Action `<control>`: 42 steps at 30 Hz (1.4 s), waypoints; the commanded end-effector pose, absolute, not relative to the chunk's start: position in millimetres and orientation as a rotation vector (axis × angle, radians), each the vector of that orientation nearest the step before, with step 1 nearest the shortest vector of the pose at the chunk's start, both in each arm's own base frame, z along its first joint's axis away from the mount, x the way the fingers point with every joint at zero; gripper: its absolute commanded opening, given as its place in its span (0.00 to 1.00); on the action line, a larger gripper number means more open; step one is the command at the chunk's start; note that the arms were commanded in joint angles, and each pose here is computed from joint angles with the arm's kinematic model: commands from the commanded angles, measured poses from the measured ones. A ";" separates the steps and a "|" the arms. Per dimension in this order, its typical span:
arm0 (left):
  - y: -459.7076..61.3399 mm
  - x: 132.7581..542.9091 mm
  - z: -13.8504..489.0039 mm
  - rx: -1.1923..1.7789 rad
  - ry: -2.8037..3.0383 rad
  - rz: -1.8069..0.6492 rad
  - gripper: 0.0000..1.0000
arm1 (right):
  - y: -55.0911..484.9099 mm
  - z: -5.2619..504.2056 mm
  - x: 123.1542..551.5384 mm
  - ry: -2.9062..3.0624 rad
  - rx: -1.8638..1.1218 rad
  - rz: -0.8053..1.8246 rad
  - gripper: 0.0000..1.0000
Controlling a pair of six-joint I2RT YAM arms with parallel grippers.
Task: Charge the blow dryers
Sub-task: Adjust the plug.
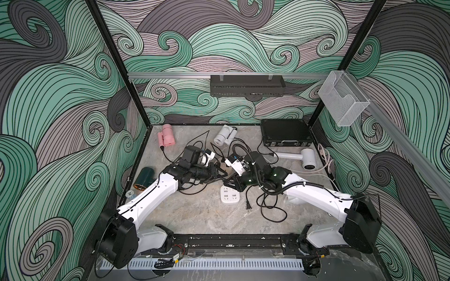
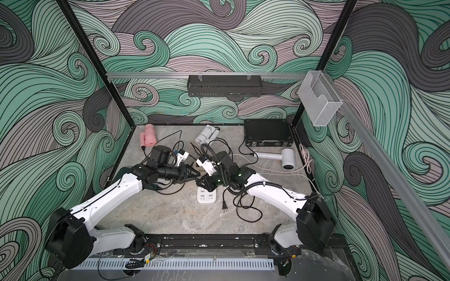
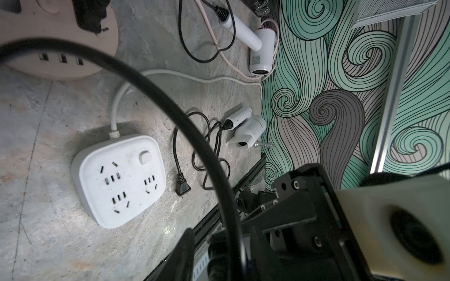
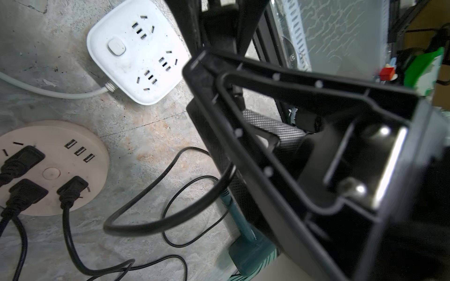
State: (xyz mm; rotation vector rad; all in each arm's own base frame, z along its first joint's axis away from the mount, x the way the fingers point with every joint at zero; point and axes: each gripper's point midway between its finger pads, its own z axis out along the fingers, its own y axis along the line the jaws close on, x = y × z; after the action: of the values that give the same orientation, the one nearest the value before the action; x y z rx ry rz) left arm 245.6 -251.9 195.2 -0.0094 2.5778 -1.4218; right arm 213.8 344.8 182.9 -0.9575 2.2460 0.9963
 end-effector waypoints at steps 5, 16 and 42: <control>-248.9 243.9 197.7 -0.078 2.610 -1.437 0.31 | 331.5 190.4 244.1 2.188 -0.830 0.764 0.10; -253.6 248.3 190.2 -0.134 2.591 -1.475 0.39 | 334.9 194.1 244.1 2.156 -0.826 0.745 0.11; -266.1 249.9 188.6 -0.127 2.589 -1.533 0.07 | 339.4 184.5 244.3 2.171 -0.833 0.703 0.19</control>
State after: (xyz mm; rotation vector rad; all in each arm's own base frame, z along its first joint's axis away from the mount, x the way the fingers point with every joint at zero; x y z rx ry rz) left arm 256.3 -262.5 187.6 -0.1732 2.5693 -1.5172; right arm 237.0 337.2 178.7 -0.8628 2.1964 0.7212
